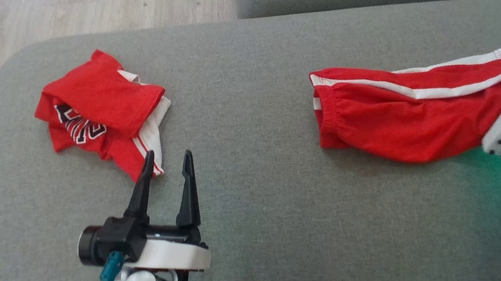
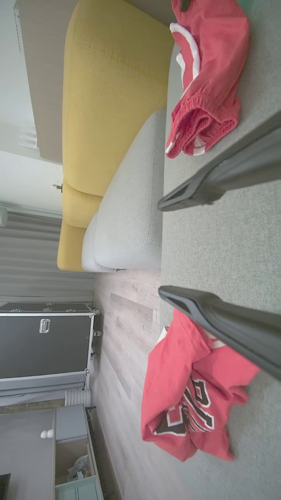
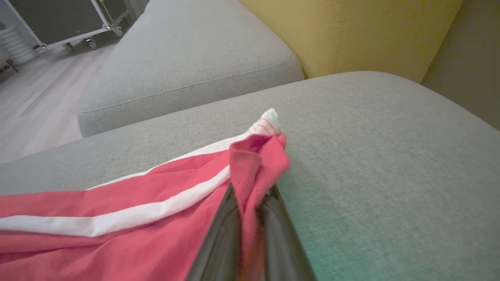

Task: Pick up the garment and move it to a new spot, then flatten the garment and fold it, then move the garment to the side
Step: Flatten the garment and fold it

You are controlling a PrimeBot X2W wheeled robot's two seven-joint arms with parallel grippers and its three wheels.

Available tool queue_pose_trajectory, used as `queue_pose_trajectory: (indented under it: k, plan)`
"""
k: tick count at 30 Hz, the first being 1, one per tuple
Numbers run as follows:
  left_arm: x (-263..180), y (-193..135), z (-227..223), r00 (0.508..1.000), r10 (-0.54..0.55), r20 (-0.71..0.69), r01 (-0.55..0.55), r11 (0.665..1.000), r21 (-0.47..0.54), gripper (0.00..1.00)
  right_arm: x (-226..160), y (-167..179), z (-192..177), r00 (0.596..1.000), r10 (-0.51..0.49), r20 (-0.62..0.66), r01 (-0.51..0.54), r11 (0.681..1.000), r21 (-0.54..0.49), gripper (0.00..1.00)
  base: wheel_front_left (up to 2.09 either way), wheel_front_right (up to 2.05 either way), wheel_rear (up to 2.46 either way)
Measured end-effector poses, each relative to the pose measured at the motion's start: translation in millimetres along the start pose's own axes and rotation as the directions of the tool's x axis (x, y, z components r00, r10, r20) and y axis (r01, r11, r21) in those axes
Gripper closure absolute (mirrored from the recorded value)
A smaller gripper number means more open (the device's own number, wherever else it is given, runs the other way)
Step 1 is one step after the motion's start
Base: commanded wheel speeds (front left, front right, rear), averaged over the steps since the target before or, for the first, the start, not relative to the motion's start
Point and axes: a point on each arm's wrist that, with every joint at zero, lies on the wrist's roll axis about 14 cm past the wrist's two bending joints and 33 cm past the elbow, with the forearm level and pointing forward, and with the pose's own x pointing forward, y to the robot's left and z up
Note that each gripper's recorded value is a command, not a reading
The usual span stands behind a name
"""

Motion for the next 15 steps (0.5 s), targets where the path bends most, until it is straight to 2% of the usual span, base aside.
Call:
queue_pose_trajectory:
  k: [3,5,8,13,15]
  plan:
    - [-6,2,-1,1.0,0.007,-0.003,-0.007,1.0,-0.003,0.0,-3,17,4,0.999,0.039,0.023,-0.039,0.999,-0.009,1.0,0.0,0.0,0.0]
    - [-12,5,1,1.0,0.019,0.002,-0.019,1.0,-0.003,0.0,-9,45,10,0.993,0.104,0.05,-0.104,0.994,-0.018,1.0,0.0,0.0,0.0]
    - [-15,6,2,1.0,0.022,0.007,-0.022,1.0,0.004,0.0,-13,64,19,0.986,0.146,0.078,-0.145,0.989,-0.02,1.0,0.0,0.0,0.0]
    - [-22,8,7,0.999,0.031,0.022,-0.031,0.999,0.01,0.0,-20,101,59,0.949,0.242,0.201,-0.236,0.97,-0.054,1.0,0.0,0.0,0.0]
    - [-25,11,9,0.999,0.04,0.026,-0.041,0.999,0.011,0.0,-26,121,63,0.927,0.301,0.223,-0.293,0.954,-0.067,1.0,0.0,0.0,0.0]
